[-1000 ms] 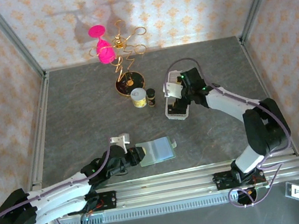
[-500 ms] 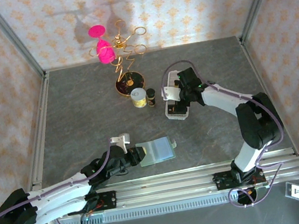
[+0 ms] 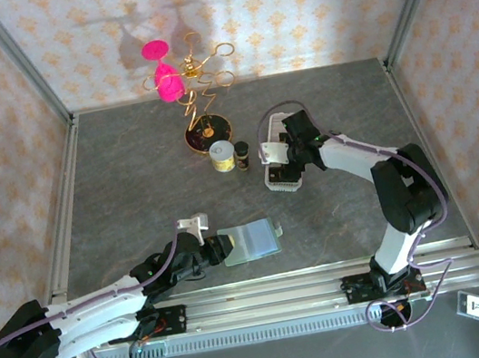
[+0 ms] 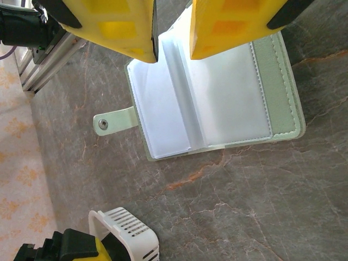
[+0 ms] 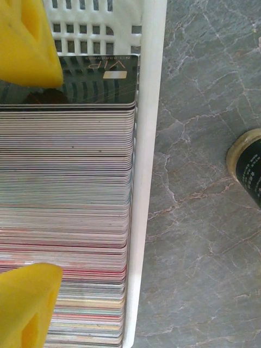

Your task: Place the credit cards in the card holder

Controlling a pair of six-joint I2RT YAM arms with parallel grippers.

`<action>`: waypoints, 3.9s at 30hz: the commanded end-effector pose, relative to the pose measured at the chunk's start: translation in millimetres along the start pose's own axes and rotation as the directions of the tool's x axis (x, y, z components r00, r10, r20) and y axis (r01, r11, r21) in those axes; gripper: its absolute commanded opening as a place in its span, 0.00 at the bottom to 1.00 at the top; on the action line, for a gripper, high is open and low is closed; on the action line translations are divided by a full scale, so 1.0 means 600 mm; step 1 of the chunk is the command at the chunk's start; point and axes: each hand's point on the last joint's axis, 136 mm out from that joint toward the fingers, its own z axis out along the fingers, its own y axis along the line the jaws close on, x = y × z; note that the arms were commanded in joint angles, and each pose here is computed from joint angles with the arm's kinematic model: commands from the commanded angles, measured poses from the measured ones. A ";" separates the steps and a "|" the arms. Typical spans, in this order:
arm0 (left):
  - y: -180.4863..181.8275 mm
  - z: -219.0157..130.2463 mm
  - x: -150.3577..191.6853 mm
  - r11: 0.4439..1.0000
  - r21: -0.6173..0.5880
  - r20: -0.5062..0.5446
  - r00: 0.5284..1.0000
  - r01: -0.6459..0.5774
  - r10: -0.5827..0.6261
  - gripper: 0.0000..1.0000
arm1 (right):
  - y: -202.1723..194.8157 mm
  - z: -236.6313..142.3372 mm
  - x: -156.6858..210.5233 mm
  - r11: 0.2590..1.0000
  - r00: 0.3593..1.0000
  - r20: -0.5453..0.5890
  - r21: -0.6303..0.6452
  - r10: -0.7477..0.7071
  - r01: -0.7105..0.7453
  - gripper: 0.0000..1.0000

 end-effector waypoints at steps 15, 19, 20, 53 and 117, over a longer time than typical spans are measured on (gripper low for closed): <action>-0.001 -0.001 0.001 0.999 0.024 0.007 1.000 0.026 -0.027 0.22 | 0.000 -0.003 0.010 0.999 0.998 -0.042 0.016 -0.038 0.038 0.50; -0.001 -0.001 0.001 0.999 0.026 0.006 1.000 0.030 -0.030 0.21 | -0.003 -0.010 0.008 0.999 0.999 -0.037 0.022 -0.038 0.038 0.41; 0.000 -0.001 0.002 0.999 0.028 0.005 1.000 0.030 -0.030 0.21 | -0.002 -0.011 0.008 0.999 0.999 -0.035 0.023 -0.038 0.039 0.39; -0.007 0.005 0.009 0.998 0.045 -0.019 0.999 0.042 -0.041 0.18 | -0.008 -0.038 0.000 0.998 1.000 -0.013 0.057 -0.027 0.028 0.06; 0.023 0.014 0.023 0.985 -0.173 -0.084 0.996 0.011 -0.026 0.01 | 0.176 -0.260 -0.176 -0.038 -0.118 0.099 -0.587 0.988 -0.809 0.00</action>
